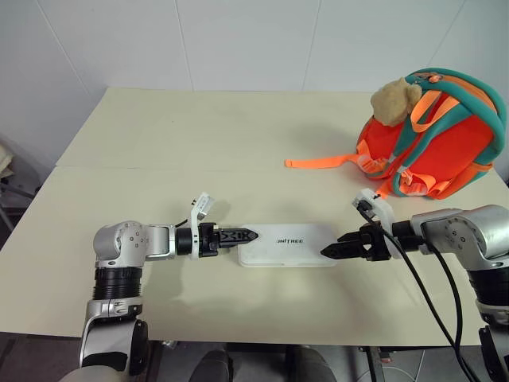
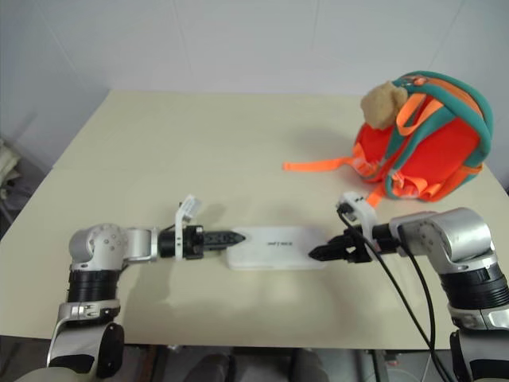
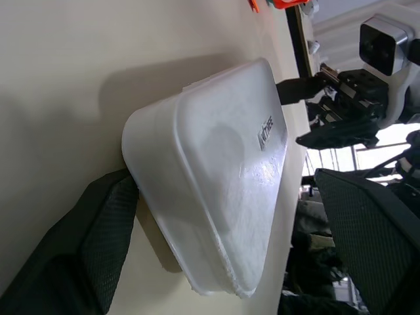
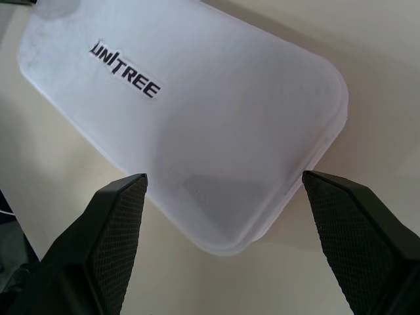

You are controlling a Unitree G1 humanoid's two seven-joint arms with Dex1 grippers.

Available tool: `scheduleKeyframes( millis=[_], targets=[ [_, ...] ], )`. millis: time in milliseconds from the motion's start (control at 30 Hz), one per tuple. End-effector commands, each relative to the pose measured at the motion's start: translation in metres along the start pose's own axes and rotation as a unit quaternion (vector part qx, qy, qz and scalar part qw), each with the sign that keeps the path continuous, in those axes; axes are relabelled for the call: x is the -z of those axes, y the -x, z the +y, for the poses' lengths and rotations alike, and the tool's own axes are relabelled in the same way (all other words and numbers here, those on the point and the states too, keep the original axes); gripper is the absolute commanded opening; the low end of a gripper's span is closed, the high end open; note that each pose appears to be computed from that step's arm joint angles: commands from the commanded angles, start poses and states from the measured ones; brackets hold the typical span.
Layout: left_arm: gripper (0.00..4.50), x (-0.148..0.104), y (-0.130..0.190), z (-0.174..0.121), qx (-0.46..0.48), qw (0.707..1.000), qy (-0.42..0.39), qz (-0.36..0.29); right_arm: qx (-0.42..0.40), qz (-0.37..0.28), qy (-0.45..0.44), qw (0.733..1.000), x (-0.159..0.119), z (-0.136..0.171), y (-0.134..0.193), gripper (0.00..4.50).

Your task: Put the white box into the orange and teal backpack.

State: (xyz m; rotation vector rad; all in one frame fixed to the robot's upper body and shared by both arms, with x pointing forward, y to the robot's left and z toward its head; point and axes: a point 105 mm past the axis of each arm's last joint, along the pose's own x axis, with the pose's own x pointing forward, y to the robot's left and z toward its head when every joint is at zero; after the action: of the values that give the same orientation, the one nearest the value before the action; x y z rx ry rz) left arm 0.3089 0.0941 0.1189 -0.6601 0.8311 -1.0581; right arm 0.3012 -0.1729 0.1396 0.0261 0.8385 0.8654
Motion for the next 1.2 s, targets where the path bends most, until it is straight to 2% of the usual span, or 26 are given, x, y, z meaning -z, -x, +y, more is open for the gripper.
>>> scheduleKeyframes(
  millis=[33, 200, 300, 433, 600, 767, 900, 1000, 1200],
  targets=[
    [4.48, 0.021, -0.012, -0.010, 0.056, 0.996, 0.046, 0.059, -0.032, -0.015, 0.020, 0.999, -0.007, 0.014, -0.003, 4.50],
    [4.48, 0.011, -0.005, -0.005, 0.034, 0.997, 0.026, 0.057, -0.032, -0.018, 0.019, 0.999, -0.006, 0.014, -0.002, 4.50],
    [4.48, 0.003, 0.002, 0.019, -0.043, 0.998, -0.028, 0.045, -0.032, -0.018, 0.018, 0.999, -0.004, 0.015, -0.002, 4.50],
    [4.48, -0.016, 0.019, 0.046, -0.132, 0.983, -0.124, 0.021, -0.035, -0.020, 0.017, 0.999, -0.003, 0.016, -0.004, 4.50],
    [4.48, -0.037, 0.043, 0.048, -0.175, 0.964, -0.199, 0.006, -0.039, -0.023, 0.018, 0.999, -0.003, 0.018, -0.005, 4.50],
    [4.48, -0.042, 0.070, 0.051, -0.215, 0.941, -0.260, 0.033, -0.043, -0.025, 0.019, 0.999, -0.004, 0.018, -0.007, 4.50],
    [4.48, -0.041, 0.078, 0.043, -0.193, 0.953, -0.231, 0.028, -0.045, -0.027, 0.019, 0.998, -0.005, 0.019, -0.010, 4.50],
    [4.48, -0.037, 0.072, 0.026, -0.134, 0.976, -0.170, 0.016, -0.045, -0.028, 0.019, 0.998, -0.006, 0.018, -0.011, 4.50],
    [4.48, -0.026, 0.056, 0.006, -0.056, 0.995, -0.085, 0.023, -0.047, -0.030, 0.020, 0.998, -0.007, 0.018, -0.012, 4.50]
  ],
)
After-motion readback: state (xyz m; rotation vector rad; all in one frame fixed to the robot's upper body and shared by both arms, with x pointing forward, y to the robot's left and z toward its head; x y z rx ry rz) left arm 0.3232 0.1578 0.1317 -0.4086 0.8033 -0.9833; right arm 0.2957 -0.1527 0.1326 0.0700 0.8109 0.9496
